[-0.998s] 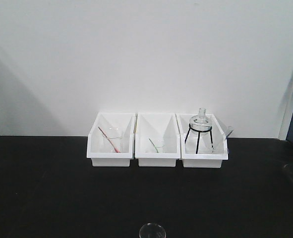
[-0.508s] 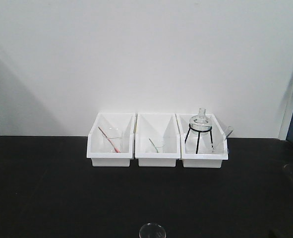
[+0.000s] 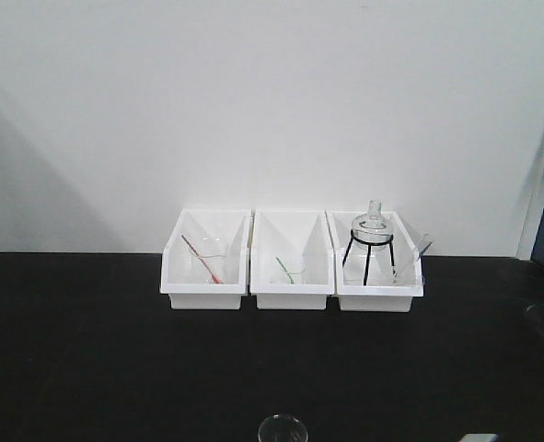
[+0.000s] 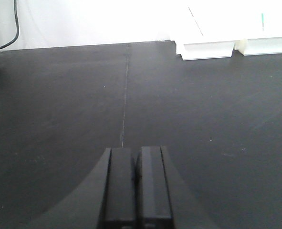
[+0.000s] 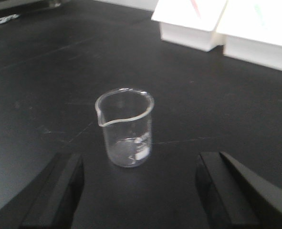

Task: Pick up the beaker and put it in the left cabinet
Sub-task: 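Close the right gripper on the beaker rim and lift it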

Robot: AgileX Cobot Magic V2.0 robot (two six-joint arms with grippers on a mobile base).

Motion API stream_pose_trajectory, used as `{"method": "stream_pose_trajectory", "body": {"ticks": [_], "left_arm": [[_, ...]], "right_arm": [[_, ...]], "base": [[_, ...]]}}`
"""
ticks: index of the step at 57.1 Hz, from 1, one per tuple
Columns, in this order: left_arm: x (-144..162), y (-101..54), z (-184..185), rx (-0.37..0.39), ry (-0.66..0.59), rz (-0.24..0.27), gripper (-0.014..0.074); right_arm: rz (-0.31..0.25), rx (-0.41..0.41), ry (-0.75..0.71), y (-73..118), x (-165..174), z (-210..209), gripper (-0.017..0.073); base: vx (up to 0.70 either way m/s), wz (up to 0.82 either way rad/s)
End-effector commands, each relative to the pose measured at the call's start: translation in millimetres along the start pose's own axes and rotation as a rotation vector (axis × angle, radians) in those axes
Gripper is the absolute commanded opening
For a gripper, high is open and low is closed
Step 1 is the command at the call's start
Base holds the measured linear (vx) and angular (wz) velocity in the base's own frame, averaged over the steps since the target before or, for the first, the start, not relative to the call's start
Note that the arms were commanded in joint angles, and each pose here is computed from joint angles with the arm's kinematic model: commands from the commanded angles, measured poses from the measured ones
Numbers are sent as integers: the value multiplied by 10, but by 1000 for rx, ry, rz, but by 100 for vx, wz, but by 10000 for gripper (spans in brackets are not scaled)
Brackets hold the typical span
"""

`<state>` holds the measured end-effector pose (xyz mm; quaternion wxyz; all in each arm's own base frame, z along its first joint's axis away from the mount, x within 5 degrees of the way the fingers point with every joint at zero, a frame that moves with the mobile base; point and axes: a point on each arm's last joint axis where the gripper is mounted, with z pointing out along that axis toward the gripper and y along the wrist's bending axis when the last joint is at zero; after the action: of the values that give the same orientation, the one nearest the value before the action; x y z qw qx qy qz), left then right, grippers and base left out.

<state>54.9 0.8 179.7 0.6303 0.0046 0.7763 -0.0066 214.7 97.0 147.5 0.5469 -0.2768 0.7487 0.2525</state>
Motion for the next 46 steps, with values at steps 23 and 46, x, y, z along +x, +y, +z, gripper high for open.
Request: {"method": "stream_pose_trajectory", "body": {"ticks": [23, 46], "left_arm": [[-112, -18, -27, 23, -109, -5, 4], [-112, -18, -27, 23, -109, -5, 4]], "right_arm": [[-60, 2, -87, 167, 5, 764, 569], [-63, 15, -112, 24, -17, 1231, 569]], "base": [[0, 0], [0, 0]]}}
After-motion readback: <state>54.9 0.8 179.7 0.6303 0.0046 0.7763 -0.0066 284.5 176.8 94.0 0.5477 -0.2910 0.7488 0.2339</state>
